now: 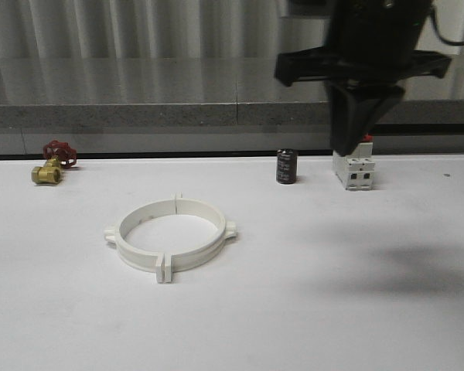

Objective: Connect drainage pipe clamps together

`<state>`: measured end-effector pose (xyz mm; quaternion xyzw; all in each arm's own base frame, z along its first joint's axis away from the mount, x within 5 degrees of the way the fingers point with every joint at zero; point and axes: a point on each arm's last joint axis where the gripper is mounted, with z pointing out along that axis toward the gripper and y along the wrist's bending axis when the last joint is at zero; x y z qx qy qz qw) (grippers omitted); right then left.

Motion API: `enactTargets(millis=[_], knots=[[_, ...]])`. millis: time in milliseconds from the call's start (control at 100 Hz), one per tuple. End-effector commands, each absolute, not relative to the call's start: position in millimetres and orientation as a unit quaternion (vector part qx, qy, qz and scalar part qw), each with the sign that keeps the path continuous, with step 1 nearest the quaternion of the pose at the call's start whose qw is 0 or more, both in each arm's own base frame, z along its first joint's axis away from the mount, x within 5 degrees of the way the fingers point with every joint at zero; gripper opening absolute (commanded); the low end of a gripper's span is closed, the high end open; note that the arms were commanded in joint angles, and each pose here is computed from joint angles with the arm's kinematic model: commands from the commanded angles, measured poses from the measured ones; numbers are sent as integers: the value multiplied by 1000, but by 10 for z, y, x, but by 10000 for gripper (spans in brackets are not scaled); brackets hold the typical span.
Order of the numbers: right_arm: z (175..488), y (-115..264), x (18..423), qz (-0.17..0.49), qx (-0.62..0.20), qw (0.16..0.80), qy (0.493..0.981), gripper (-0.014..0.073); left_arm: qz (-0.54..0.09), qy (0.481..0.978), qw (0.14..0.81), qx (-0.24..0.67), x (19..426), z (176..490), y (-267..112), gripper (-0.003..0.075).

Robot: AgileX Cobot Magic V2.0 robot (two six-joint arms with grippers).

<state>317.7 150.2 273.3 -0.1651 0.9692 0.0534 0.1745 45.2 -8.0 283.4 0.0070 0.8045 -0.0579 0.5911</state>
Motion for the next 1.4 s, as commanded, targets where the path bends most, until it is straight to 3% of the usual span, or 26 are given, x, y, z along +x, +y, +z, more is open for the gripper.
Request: enactTargets(millis=[0, 340, 640, 940, 1390], knots=[[3041, 1249, 3075, 61, -146, 239, 958, -66, -60, 777, 627, 2, 465, 2978, -76, -21], [3121, 392, 2587, 37, -31, 280, 959, -65, -60, 777, 627, 2, 465, 2978, -76, -21], [3202, -113, 2084, 7, 65, 337, 939, -65, -60, 777, 627, 2, 465, 2978, -76, -21], [3215, -183, 1562, -22, 74, 441, 894, -65, -60, 777, 627, 2, 465, 2978, -76, -21], [2937, -101, 805, -38, 49, 655, 753, -65, -60, 777, 627, 2, 465, 2978, -76, -21]])
